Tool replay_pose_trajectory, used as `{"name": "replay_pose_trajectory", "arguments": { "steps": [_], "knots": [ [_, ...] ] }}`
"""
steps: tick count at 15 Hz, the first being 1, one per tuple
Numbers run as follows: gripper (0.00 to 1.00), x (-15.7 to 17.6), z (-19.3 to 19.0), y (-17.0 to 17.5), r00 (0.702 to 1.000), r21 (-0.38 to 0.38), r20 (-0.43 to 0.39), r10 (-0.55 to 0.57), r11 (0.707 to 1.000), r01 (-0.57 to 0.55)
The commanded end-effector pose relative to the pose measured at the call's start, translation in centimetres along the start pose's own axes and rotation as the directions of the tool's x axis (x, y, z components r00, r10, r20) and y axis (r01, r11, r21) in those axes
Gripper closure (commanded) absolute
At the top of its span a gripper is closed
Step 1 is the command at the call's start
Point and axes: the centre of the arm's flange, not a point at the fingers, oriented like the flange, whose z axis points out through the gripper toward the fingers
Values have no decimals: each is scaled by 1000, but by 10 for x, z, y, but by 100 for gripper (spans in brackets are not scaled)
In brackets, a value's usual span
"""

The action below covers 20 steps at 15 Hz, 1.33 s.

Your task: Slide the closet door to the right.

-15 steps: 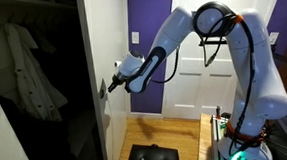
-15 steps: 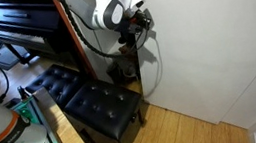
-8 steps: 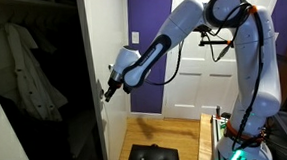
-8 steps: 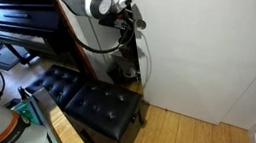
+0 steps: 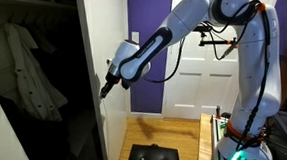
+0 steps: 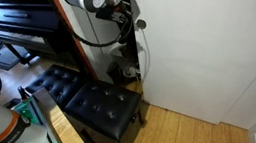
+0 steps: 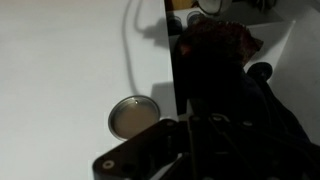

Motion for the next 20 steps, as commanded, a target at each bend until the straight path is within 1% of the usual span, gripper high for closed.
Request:
{"name": "replay_pose_trajectory", "arguments": {
  "steps": [1, 5, 9, 14, 20],
  "knots": [
    [100, -1, 4, 1, 998, 11, -66, -2, 1000, 3],
    [100, 3, 9, 2, 990, -3, -141, -2, 1000, 2],
    [100, 3, 14, 10, 981, -19, -194, 14, 1000, -17],
    [100, -1, 16, 19, 975, -35, -219, 35, 998, -44],
    [100, -10, 12, 37, 974, -51, -214, 69, 995, -81]
  ]
}}
